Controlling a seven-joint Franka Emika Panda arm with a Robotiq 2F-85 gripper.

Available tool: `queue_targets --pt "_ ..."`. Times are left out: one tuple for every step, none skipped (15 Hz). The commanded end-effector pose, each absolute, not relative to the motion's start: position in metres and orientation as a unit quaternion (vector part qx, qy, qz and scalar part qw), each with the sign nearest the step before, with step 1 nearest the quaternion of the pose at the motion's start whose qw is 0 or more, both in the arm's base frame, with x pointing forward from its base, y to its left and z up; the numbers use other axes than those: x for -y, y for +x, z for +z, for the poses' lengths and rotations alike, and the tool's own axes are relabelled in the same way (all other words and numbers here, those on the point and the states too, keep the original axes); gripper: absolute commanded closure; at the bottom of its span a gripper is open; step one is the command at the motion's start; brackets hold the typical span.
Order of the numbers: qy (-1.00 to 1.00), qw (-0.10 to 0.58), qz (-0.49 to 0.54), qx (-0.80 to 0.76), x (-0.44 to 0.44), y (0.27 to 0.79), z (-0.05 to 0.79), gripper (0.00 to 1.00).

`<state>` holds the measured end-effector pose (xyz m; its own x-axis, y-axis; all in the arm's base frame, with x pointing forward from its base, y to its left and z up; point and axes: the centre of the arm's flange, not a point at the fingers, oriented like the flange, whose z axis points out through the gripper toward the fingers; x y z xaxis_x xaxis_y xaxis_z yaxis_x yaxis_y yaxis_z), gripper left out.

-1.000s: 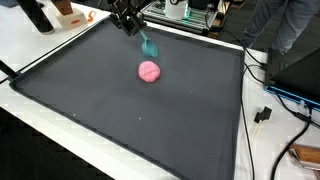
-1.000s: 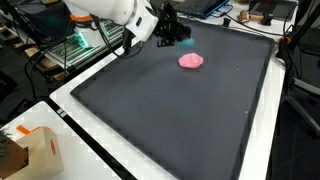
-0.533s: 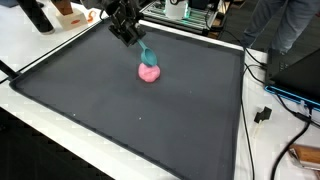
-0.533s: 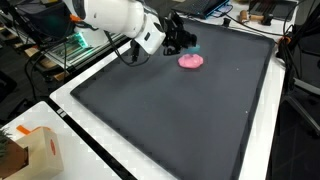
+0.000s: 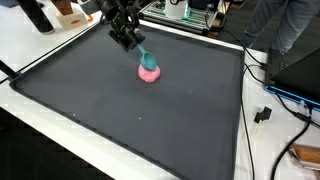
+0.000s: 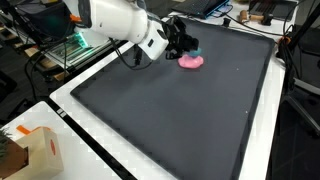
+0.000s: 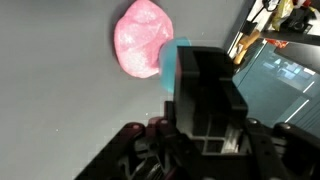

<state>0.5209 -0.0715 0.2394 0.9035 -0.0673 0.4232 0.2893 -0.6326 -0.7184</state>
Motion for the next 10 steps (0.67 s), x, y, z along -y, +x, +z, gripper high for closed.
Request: queue_targets --pt "-0.872 0.436 -0.215 0.054 0.074 0.524 0.236 0.75" --pt "-0.872 0.438 -0.214 0.052 0.074 0.525 0.238 0.75" --pt "-0.872 0.437 -0.213 0.051 0.075 0.525 0.239 0.75" --pt "-0.873 0.436 -0.212 0.049 0.075 0.524 0.243 0.75" --pt "-0.873 0.437 -0.211 0.047 0.075 0.524 0.245 0.75" --pt "-0.874 0.436 -0.21 0.046 0.075 0.523 0.248 0.75" --pt "-0.875 0.435 -0.209 0.042 0.074 0.523 0.251 0.75" --pt "-0.876 0.435 -0.207 0.041 0.074 0.522 0.256 0.75" --pt "-0.877 0.433 -0.206 0.038 0.073 0.522 0.26 0.75" --pt "-0.878 0.432 -0.204 0.036 0.071 0.521 0.266 0.75"
